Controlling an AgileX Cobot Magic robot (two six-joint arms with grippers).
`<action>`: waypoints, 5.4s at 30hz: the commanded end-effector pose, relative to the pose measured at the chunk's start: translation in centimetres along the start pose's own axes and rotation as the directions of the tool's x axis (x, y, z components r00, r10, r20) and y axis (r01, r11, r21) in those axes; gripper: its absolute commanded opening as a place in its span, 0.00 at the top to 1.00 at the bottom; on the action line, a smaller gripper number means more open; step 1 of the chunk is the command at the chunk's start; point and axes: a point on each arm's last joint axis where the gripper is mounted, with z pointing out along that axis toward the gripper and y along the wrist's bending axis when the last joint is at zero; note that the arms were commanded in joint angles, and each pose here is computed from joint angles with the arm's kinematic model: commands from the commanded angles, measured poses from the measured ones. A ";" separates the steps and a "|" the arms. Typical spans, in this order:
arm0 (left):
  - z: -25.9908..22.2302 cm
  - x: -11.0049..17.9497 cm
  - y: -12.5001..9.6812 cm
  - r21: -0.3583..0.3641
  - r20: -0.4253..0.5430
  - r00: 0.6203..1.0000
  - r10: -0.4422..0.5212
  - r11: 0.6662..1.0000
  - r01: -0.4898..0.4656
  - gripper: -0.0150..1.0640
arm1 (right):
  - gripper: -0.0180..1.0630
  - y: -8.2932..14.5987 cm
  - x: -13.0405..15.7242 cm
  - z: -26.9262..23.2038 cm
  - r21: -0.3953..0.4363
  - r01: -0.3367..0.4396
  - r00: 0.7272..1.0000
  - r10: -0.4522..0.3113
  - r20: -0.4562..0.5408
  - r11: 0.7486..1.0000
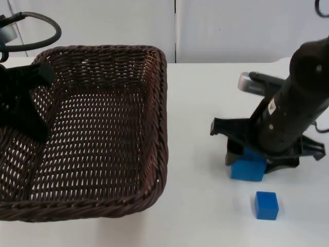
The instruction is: Pick up the basket with the left hand and place the largest block into the basket with the right hand.
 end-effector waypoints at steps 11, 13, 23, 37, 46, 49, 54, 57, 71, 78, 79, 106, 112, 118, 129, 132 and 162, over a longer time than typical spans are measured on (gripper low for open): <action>-0.5 0.0 -0.3 0.024 0.018 1.000 -0.016 1.000 0.016 0.99 | 0.98 1.0 -1.1 -8.2 -0.041 0.267 0.959 -0.261 0.106 0.963; -0.5 0.0 -0.3 0.024 0.018 1.000 -0.016 1.000 0.016 0.99 | 0.98 0.9 -1.1 -10.1 -0.043 0.303 0.947 -0.296 0.124 0.952; -0.5 0.0 -0.3 0.024 0.019 1.000 -0.010 1.000 0.010 0.99 | 0.98 0.2 -0.4 -17.1 -0.030 0.461 0.874 -0.448 0.190 0.887; -0.5 0.0 -0.3 0.024 0.019 1.000 -0.010 1.000 0.010 0.99 | 0.98 -0.5 0.5 -20.3 -0.019 0.521 0.836 -0.506 0.211 0.853; -0.5 0.0 -0.3 0.024 0.020 1.000 -0.011 1.000 0.011 0.99 | 0.98 -0.5 0.5 -20.3 -0.019 0.521 0.837 -0.507 0.208 0.853; -0.5 0.0 -0.3 0.024 0.020 1.000 -0.011 1.000 0.011 0.99 | 0.98 -0.5 0.6 -20.3 -0.026 0.517 0.840 -0.501 0.207 0.856; -0.5 0.0 -0.3 0.024 0.020 1.000 -0.011 1.000 0.011 0.99 | 0.98 -0.2 0.7 -20.3 -0.060 0.519 0.842 -0.498 0.210 0.853; -0.5 0.0 -0.4 0.027 0.019 1.000 -0.014 1.000 0.013 0.99 | 0.98 0.4 0.7 -20.5 -0.101 0.535 0.835 -0.507 0.214 0.839; -0.5 0.0 -0.4 0.031 0.020 1.000 -0.018 0.999 0.018 0.99 | 0.98 10.0 0.1 -20.7 -0.206 0.712 0.702 -0.665 0.255 0.672; -0.5 0.0 -0.4 0.030 0.020 1.000 -0.017 0.999 0.016 0.99 | 0.98 14.6 0.2 -18.8 -0.222 0.770 0.638 -0.722 0.269 0.598; -0.5 0.0 -0.4 0.030 0.020 1.000 -0.017 0.999 0.016 0.99 | 0.98 15.3 0.1 -18.5 -0.225 0.775 0.632 -0.726 0.272 0.591; -0.5 0.0 -0.3 0.024 0.020 1.000 -0.011 1.000 0.011 0.99 | 0.98 17.4 -2.0 -11.2 -0.107 0.815 0.569 -0.751 0.336 0.569; -0.5 0.0 -0.3 0.022 0.024 1.000 -0.011 1.000 0.011 0.99 | 0.98 17.5 -1.8 -9.9 -0.107 0.817 0.568 -0.759 0.317 0.567; -0.4 -0.1 -0.3 0.024 0.026 1.000 -0.015 1.000 0.014 0.99 | 0.88 17.5 -1.6 -8.7 -0.116 0.812 0.578 -0.761 0.296 0.571; -0.4 -0.1 -0.3 0.021 0.035 0.999 -0.015 1.000 0.014 0.99 | 0.32 17.6 -1.5 -8.8 -0.131 0.805 0.589 -0.753 0.293 0.579; -0.4 -0.1 -0.3 0.020 0.034 0.999 -0.013 1.000 0.013 0.99 | 0.32 17.4 -1.4 -8.8 -0.125 0.809 0.585 -0.764 0.274 0.575; -0.4 -0.2 -0.4 0.029 0.037 0.999 -0.023 0.999 0.022 0.99 | 0.32 10.5 0.5 -24.2 -0.067 0.819 0.551 -0.746 0.375 0.570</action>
